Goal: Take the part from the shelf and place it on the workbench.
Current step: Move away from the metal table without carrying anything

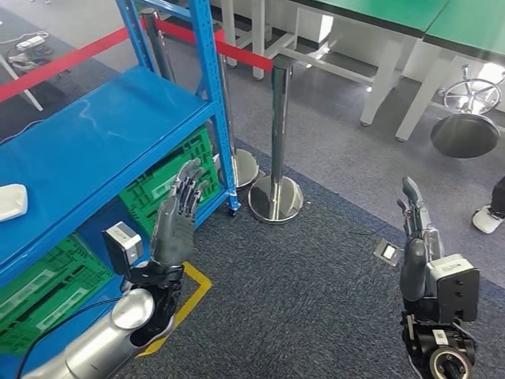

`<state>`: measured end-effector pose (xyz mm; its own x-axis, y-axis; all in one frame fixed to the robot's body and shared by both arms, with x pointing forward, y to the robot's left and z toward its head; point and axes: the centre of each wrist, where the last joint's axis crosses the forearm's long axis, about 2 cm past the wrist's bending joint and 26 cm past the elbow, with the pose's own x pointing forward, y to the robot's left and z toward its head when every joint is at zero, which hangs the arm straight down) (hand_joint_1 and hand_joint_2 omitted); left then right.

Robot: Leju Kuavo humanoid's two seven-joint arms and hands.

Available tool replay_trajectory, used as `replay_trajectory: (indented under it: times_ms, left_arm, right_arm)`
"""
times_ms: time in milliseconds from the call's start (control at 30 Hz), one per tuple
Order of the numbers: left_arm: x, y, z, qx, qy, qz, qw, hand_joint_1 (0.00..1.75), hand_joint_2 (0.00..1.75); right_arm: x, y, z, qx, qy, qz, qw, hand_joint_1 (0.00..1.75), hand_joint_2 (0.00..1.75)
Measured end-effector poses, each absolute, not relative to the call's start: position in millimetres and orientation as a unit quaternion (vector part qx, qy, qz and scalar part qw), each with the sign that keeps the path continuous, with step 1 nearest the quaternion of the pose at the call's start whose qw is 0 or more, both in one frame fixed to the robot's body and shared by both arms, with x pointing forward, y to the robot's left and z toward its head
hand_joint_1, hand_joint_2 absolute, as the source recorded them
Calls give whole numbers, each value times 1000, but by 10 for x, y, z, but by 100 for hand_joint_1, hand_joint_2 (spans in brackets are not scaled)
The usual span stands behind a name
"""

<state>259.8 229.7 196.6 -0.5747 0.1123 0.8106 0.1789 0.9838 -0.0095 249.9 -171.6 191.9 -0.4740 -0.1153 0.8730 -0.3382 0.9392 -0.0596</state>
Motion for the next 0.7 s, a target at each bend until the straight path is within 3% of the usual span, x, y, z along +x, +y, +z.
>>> replay_trajectory:
  times_ms: [700]
  left_arm:
    - [2586, 2281, 1945, -87, -889, -36, 448, 0, 0]
  right_arm:
    - [2477, -1710, 1868, 139, -852, 111, 493, 0, 0]
